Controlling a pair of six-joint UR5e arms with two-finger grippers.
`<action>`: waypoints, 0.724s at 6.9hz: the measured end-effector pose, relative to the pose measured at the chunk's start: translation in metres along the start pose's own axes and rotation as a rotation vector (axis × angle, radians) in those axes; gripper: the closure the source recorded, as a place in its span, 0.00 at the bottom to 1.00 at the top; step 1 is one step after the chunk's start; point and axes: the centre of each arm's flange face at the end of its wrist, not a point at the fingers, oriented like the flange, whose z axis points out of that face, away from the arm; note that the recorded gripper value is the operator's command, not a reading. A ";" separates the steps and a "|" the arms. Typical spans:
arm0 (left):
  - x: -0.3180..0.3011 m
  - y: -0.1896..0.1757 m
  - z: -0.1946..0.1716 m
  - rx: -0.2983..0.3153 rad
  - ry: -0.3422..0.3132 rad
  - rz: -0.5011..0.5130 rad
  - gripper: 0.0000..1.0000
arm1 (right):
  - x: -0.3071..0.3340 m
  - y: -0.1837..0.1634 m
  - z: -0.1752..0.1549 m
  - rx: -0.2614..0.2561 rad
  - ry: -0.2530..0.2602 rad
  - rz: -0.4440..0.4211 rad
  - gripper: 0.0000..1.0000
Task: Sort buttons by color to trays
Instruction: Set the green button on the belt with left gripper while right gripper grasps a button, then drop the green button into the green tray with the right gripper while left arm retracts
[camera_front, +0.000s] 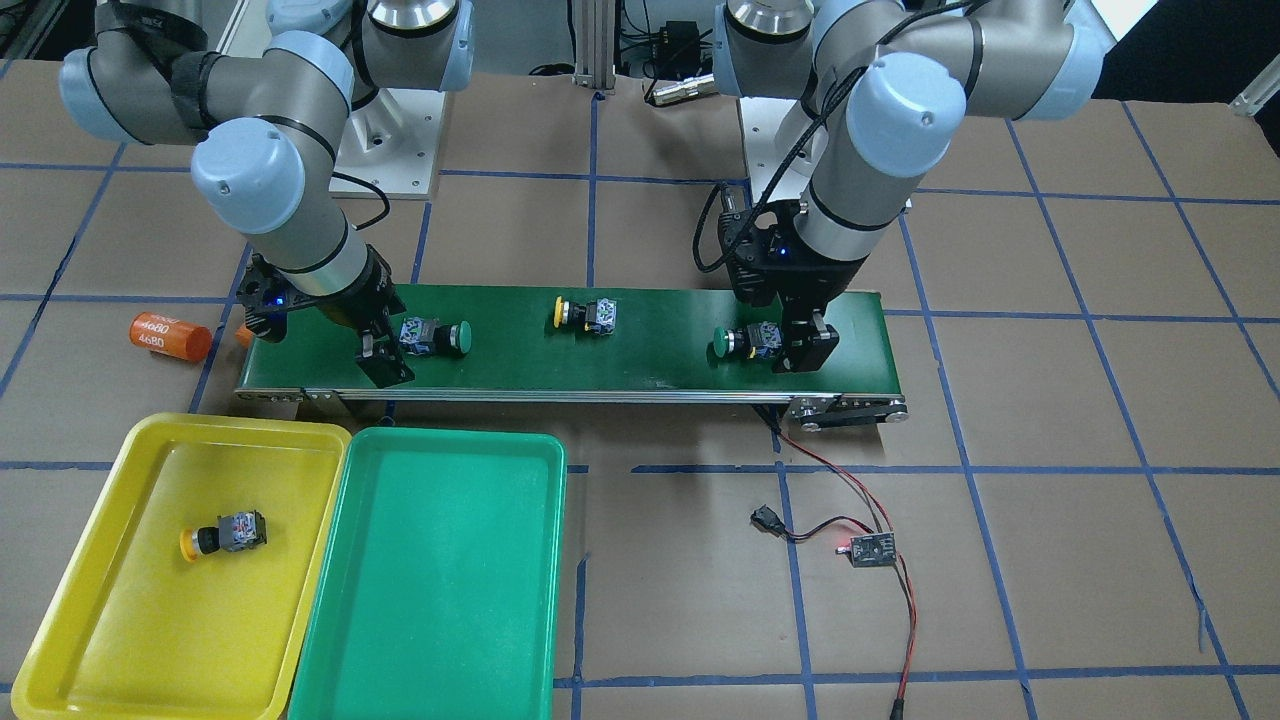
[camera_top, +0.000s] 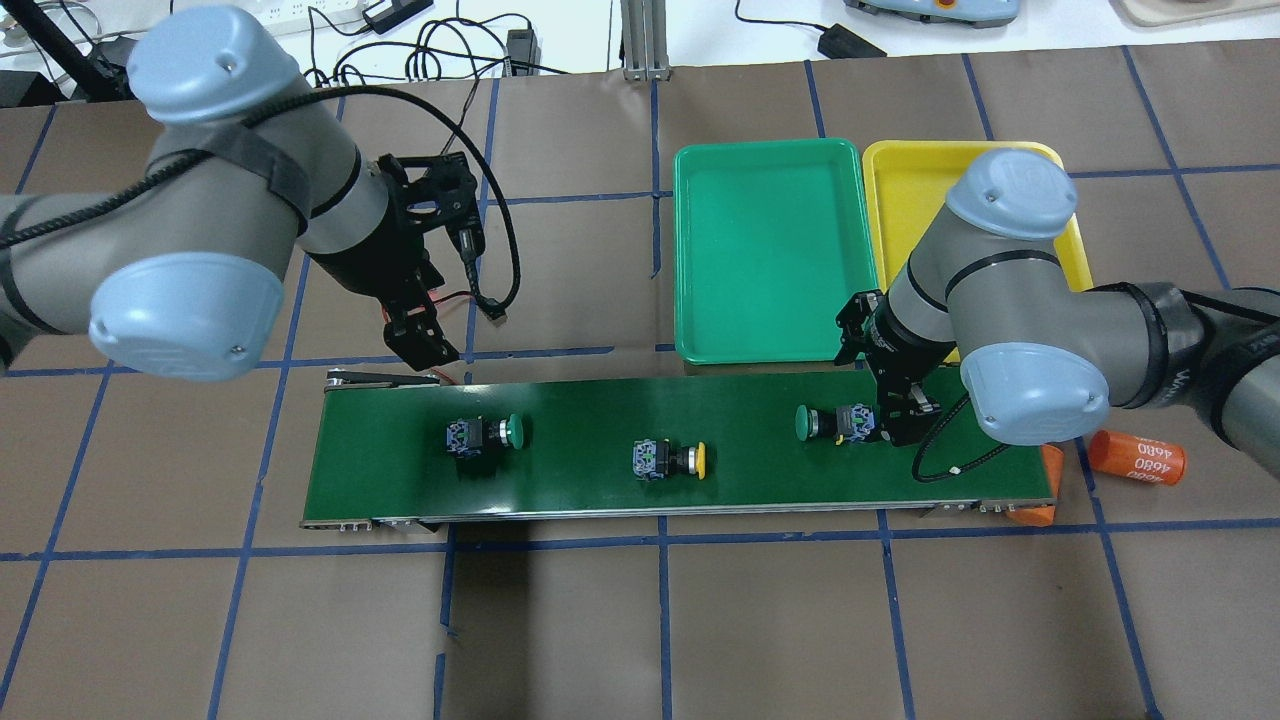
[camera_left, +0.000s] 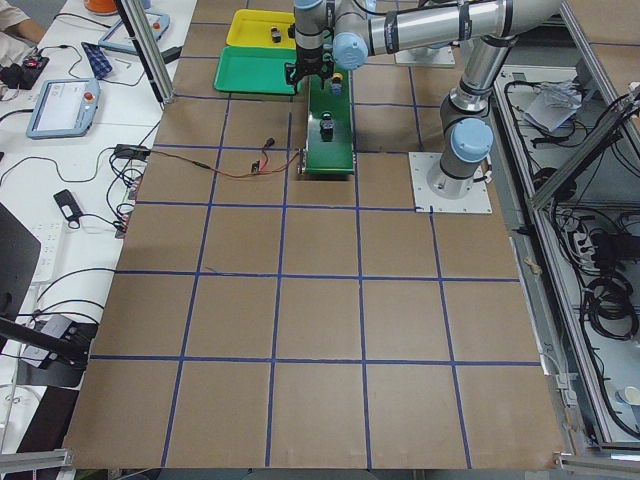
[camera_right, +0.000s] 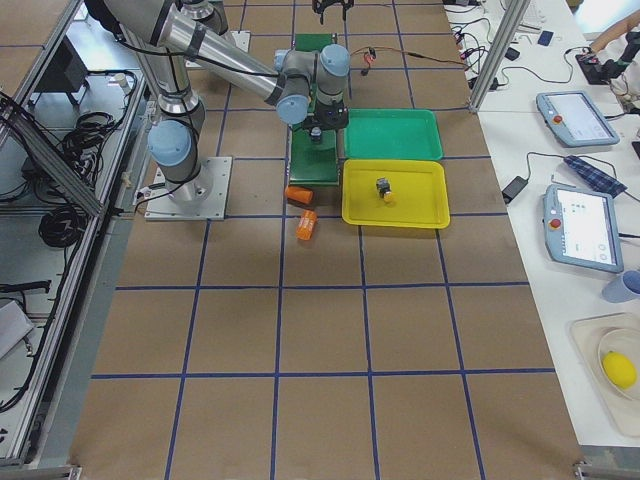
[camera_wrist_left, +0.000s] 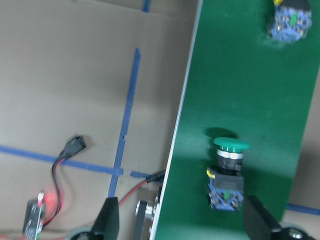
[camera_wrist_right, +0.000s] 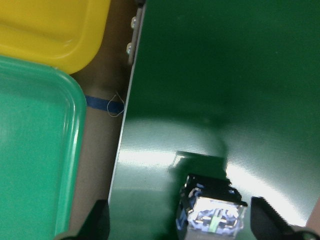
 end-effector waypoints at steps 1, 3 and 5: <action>0.006 -0.001 -0.041 -0.007 0.007 -0.059 0.05 | 0.002 -0.001 0.005 0.003 0.014 -0.004 0.72; 0.008 0.003 -0.090 -0.012 -0.017 -0.246 0.00 | 0.004 -0.002 0.009 0.002 0.020 -0.005 1.00; -0.004 0.011 -0.103 -0.001 -0.093 -0.450 0.00 | -0.001 -0.005 0.000 0.003 0.002 -0.002 1.00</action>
